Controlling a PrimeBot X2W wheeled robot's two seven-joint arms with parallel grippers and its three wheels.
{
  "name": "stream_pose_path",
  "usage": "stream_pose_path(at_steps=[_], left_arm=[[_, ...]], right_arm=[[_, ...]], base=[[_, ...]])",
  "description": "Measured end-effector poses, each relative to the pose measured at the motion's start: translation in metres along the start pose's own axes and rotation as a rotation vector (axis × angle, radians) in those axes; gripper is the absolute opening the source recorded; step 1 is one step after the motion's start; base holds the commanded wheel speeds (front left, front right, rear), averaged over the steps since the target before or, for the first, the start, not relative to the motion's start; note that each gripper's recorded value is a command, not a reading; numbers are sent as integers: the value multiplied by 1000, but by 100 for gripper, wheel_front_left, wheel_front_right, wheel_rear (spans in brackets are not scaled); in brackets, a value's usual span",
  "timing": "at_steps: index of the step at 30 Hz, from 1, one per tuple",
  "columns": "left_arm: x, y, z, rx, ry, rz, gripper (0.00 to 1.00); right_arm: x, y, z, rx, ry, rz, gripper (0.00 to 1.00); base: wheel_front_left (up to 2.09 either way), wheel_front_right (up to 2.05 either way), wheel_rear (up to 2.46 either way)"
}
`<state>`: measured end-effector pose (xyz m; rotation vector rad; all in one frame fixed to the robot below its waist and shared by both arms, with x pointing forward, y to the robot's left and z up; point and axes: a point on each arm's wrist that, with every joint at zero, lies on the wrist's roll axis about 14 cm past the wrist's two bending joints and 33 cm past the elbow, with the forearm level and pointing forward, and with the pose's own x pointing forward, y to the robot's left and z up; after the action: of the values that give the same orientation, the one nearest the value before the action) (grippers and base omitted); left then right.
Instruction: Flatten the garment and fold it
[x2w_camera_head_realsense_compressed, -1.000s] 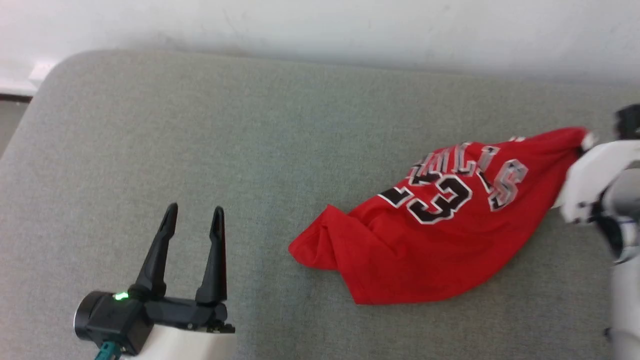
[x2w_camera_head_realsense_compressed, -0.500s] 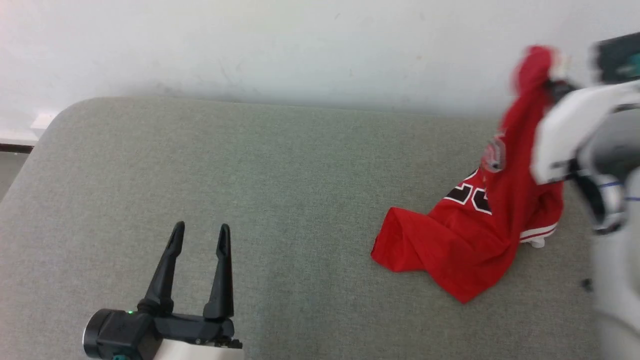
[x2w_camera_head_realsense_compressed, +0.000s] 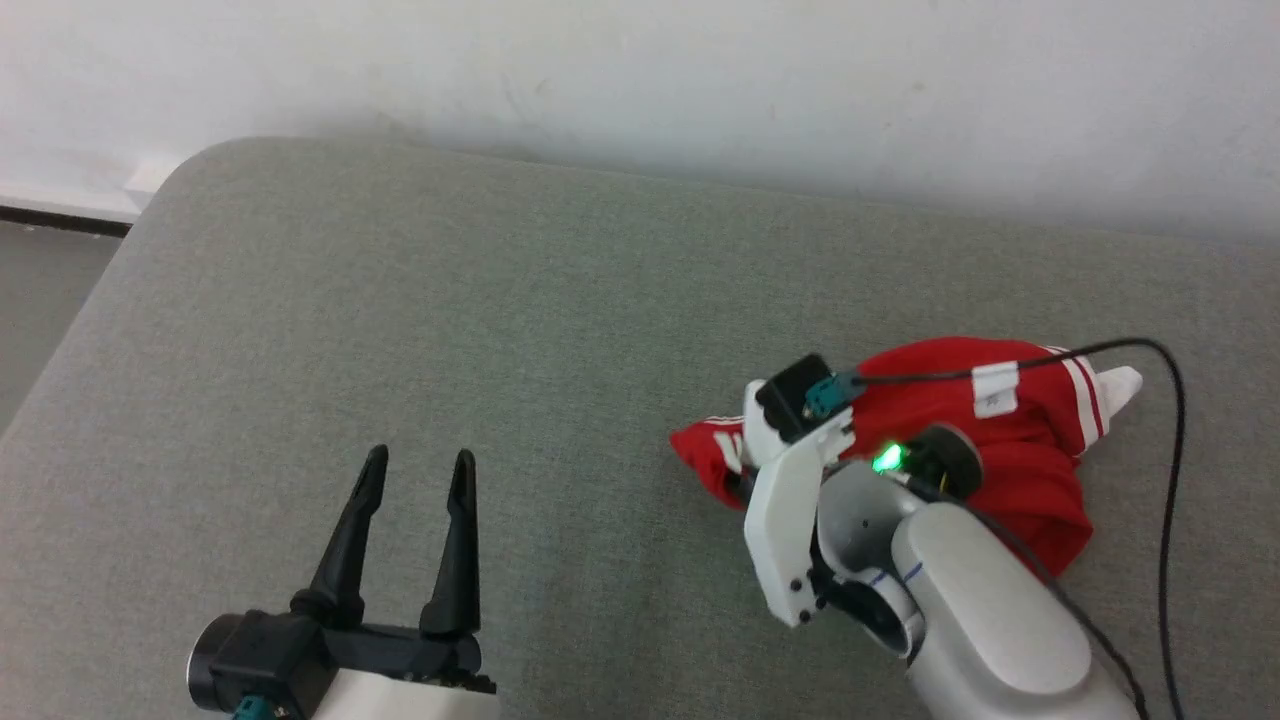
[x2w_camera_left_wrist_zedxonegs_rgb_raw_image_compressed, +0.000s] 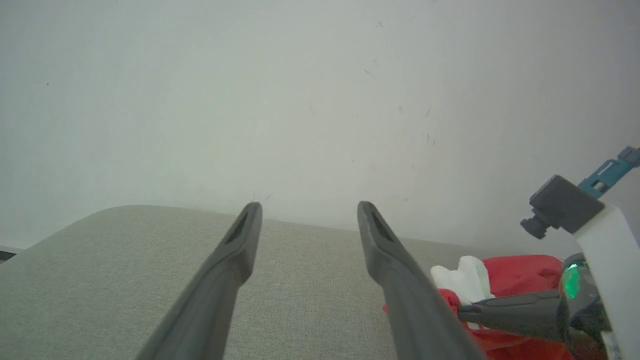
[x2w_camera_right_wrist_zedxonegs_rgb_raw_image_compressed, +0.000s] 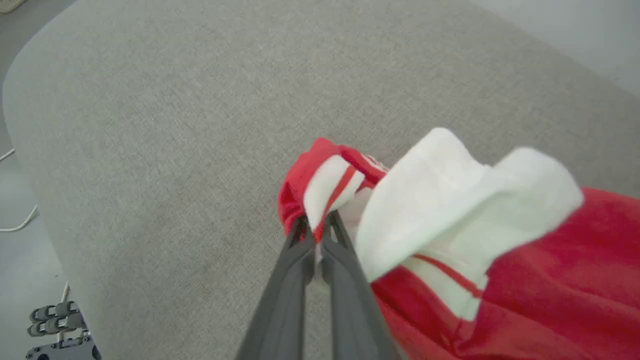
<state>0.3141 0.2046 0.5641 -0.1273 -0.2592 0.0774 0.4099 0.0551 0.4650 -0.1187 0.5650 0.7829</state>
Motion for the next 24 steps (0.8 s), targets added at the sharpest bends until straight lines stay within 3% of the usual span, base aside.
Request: stream_pose_path(at_steps=[3, 5, 6, 10, 16, 21, 24], left_arm=[[-2, 6, -1, 2, 5, 18, 100], [-5, 10, -3, 4, 13, 32, 100], [-6, 12, -3, 6, 16, 39, 100], [-9, 15, -2, 9, 15, 50, 100], [-8, 7, 0, -4, 4, 21, 100], [-8, -3, 0, -18, -1, -11, 100], [-6, -8, 3, -23, -9, -27, 100]], right_arm=[[12, 26, -35, 33, 82, 86, 0], [17, 39, -52, 39, 131, 125, 48], [18, 44, -58, 34, 154, 140, 100], [21, 57, -54, 21, 144, 181, 100], [13, 45, 6, 12, -22, 151, 100], [-10, -3, 46, 17, -150, -4, 100], [-32, -42, 44, 31, -167, -131, 100]], base=[[0, 0, 0], [0, 0, 0], [0, 0, 0], [0, 0, 0], [0, 0, 0], [0, 0, 0], [0, 0, 0]])
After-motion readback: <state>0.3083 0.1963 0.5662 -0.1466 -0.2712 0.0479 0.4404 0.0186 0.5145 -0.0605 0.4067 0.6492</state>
